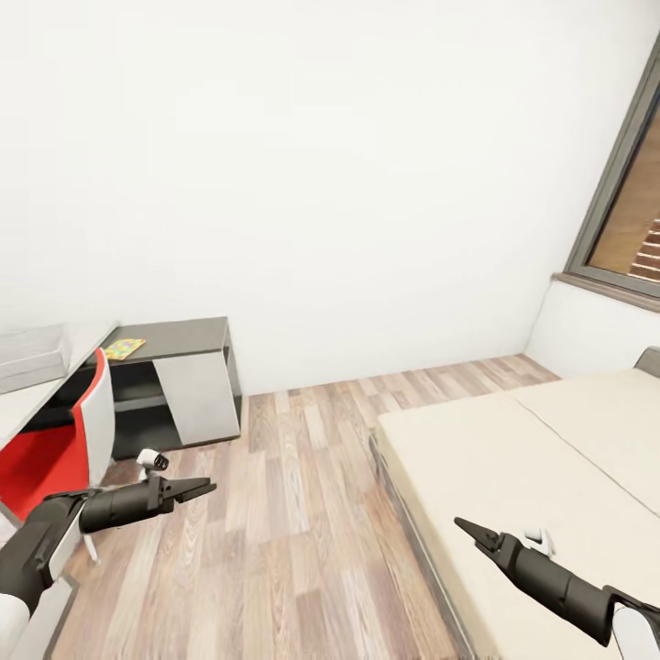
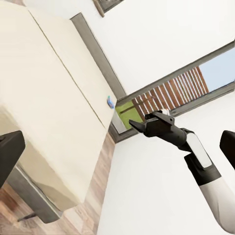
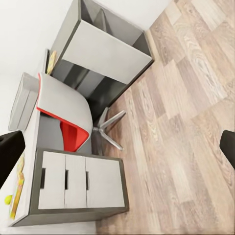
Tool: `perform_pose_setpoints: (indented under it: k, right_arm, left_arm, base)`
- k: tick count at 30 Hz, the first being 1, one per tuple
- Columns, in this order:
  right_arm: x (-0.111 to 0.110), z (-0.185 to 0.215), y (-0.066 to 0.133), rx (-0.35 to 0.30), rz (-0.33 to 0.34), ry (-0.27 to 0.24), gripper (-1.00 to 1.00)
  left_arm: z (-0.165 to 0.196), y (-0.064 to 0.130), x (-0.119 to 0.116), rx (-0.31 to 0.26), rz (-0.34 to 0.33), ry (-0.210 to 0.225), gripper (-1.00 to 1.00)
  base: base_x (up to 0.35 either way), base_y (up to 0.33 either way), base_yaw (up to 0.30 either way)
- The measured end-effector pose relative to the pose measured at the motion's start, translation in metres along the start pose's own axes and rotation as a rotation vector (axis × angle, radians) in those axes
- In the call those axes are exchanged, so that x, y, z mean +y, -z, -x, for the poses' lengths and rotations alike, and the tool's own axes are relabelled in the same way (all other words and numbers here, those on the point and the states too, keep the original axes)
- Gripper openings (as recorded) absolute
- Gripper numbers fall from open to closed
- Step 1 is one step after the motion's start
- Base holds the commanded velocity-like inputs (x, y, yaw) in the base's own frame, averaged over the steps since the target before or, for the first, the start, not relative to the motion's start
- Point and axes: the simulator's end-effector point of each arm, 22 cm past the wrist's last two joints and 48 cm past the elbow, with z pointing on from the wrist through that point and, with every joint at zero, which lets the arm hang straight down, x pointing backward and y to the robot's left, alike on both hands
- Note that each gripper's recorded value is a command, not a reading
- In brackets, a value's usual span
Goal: Put all the toys in the child's room - the three board games (two on the bed and one on the table), the two jigsaw puzzles on the table, and the tennis ball on the table - inside the toy box on the table in the child's room.
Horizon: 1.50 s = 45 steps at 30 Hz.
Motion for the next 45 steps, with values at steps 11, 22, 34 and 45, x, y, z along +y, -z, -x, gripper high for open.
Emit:
perform_pose_setpoints:
  k: [11,22,34,45]
  right_arm:
    - [-0.004,-0.003,0.0,-0.002,-0.017,0.001,1.0]
    - [-0.076,0.0,0.0,0.032,-0.445,0.089,1.0]
    - [-0.069,-0.006,-0.012,0.056,-0.451,0.117,1.0]
    - [-0.037,-0.017,-0.043,0.057,-0.317,0.119,1.0]
  left_arm:
    - [-0.001,0.0,0.002,0.001,0.002,0.007,1.0]
    - [0.0,0.002,0.002,-0.005,0.002,0.005,1.0]
    - [0.0,0.001,0.002,-0.006,0.0,0.005,1.0]
    - [-0.002,-0.011,0.009,-0.003,0.017,-0.002,1.0]
  base:
    - [-0.232,-0.03,0.08]
    - [-0.017,-0.005,0.003]
    - [0.0,0.0,0.0]
    - [0.0,0.0,0.0]
